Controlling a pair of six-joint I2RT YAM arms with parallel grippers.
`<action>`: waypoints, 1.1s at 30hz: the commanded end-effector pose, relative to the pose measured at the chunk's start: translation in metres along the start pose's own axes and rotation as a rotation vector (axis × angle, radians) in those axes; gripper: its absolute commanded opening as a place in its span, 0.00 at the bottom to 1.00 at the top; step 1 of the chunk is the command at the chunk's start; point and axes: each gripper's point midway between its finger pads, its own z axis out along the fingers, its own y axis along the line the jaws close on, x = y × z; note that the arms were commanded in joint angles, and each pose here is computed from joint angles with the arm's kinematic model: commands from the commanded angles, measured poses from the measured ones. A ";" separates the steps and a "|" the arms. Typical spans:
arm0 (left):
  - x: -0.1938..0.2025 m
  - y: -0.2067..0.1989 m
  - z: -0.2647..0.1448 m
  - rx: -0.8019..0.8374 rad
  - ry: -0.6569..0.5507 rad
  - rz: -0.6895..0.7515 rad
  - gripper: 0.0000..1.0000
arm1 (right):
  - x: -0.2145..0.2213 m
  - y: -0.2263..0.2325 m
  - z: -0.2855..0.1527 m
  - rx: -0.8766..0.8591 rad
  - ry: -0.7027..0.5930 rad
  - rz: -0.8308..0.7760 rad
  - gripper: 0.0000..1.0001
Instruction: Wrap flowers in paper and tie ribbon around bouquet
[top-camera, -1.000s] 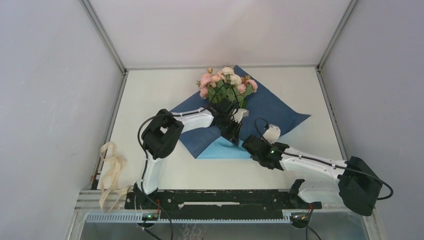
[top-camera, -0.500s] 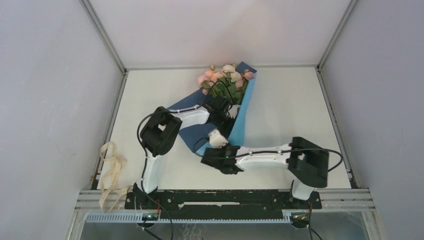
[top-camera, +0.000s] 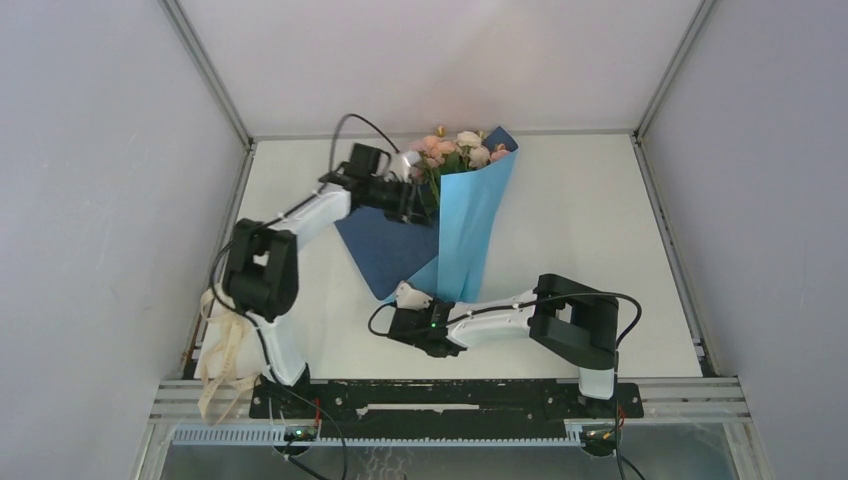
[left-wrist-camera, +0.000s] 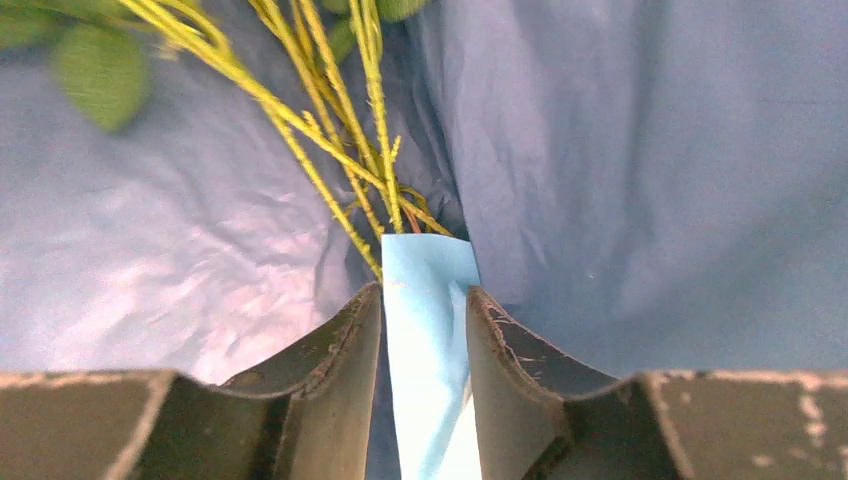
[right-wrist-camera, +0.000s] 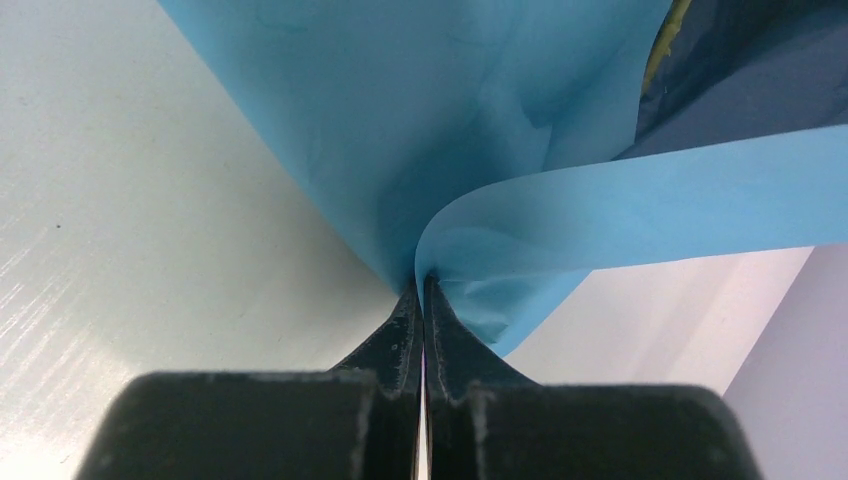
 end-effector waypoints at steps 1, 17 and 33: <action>-0.032 -0.027 -0.074 0.111 -0.163 0.030 0.45 | -0.017 0.011 0.001 -0.057 -0.035 0.032 0.00; -0.023 -0.098 -0.045 0.234 -0.263 0.214 0.99 | -0.018 0.010 0.001 -0.050 -0.037 0.018 0.00; 0.004 -0.020 0.000 0.169 -0.016 -0.091 0.00 | -0.008 0.005 -0.008 -0.040 -0.008 -0.014 0.03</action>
